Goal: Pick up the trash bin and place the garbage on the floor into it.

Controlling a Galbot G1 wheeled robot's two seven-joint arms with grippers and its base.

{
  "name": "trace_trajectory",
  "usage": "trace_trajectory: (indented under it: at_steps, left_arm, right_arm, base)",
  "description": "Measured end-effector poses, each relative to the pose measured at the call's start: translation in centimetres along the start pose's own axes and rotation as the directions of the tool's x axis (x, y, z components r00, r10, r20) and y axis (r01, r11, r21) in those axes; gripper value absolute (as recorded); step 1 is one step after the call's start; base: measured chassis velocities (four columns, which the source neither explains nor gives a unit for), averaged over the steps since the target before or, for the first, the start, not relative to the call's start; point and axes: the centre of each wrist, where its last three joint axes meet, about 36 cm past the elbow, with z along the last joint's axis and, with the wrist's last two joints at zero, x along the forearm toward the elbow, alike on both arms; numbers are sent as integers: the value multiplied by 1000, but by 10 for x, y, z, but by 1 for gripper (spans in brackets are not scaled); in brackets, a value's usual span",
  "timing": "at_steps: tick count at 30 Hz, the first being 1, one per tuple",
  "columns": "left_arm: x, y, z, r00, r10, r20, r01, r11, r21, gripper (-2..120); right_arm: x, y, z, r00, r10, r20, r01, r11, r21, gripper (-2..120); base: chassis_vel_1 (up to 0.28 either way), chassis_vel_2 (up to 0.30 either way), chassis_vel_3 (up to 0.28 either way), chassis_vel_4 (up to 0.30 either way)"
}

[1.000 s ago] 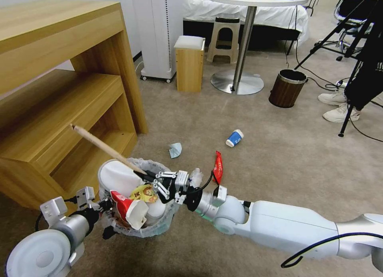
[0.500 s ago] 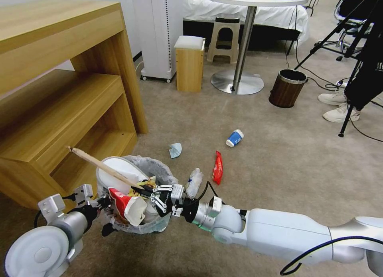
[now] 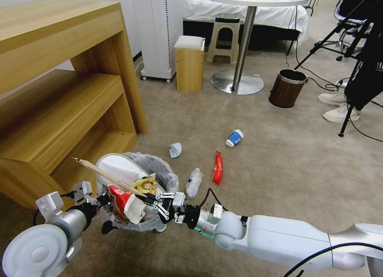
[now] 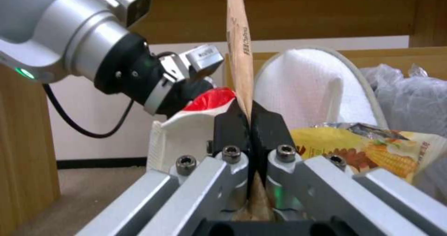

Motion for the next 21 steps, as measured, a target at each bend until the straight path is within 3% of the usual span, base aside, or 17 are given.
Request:
trace_trajectory:
  at_steps: [6,21]
  left_arm:
    - [5,-6,2,1000,15,-1,-15,1000,-2,0]
    - [8,-6,4,1000,16,-9,-16,1000,-2,0]
  right_arm:
    - [0,1,3,1000,1,-2,-1,1000,2,0]
    - [5,-6,3,1000,-20,-13,20,1000,21,55]
  base:
    - [0,0,0,0]
    - [0,0,0,0]
